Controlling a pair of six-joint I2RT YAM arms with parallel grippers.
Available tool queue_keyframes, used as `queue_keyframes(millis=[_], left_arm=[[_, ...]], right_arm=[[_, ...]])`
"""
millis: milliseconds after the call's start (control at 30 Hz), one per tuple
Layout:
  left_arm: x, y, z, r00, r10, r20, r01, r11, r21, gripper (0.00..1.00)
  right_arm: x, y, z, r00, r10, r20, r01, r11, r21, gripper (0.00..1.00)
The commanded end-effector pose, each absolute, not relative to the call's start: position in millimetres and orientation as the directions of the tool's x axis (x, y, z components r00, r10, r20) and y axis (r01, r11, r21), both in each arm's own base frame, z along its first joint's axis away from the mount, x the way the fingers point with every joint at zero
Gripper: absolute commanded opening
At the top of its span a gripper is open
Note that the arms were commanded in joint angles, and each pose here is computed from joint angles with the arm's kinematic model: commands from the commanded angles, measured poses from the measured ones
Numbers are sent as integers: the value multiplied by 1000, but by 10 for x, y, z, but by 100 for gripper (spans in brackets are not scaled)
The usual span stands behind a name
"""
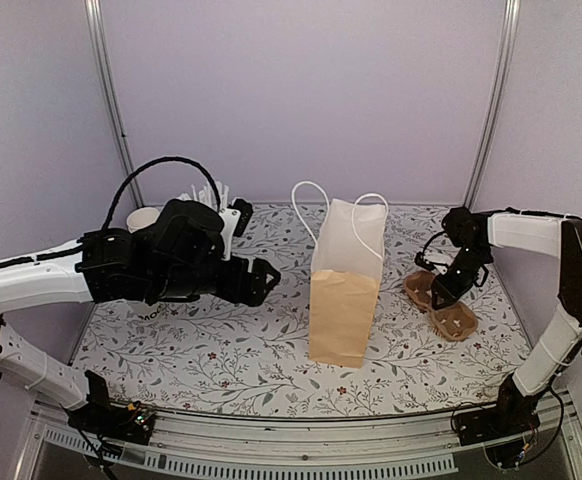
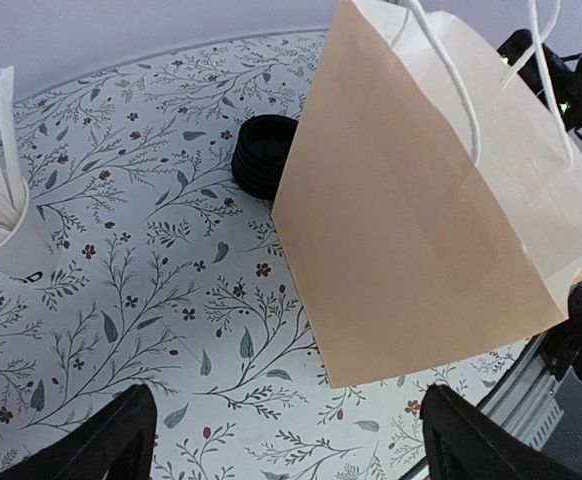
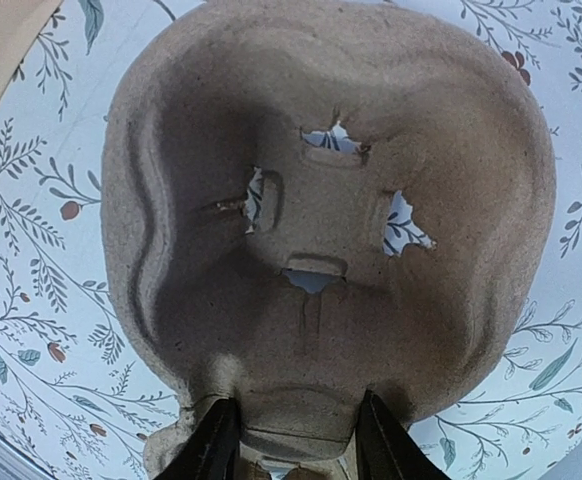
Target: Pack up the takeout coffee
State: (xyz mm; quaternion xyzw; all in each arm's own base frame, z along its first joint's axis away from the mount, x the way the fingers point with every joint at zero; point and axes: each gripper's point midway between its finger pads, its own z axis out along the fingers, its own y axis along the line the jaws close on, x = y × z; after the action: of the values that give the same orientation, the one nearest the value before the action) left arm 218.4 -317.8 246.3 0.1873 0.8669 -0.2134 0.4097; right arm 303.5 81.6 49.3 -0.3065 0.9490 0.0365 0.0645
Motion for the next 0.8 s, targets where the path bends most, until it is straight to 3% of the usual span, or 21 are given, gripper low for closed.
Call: queue_keyframes(millis=[0, 333, 767], left_arm=[[2167, -3248, 2592, -581, 132, -803, 523, 816, -245, 94], [2272, -3621, 2957, -568, 73, -820, 566, 758, -324, 93], [2666, -4122, 2966, -634, 34, -772, 533, 742, -406, 81]], right_arm=[[3079, 835, 699, -779, -595, -198, -607, 795, -2, 38], [3202, 904, 1231, -721, -604, -339, -627, 777, -52, 37], [3194, 906, 1390, -707, -596, -382, -621, 781, -68, 36]])
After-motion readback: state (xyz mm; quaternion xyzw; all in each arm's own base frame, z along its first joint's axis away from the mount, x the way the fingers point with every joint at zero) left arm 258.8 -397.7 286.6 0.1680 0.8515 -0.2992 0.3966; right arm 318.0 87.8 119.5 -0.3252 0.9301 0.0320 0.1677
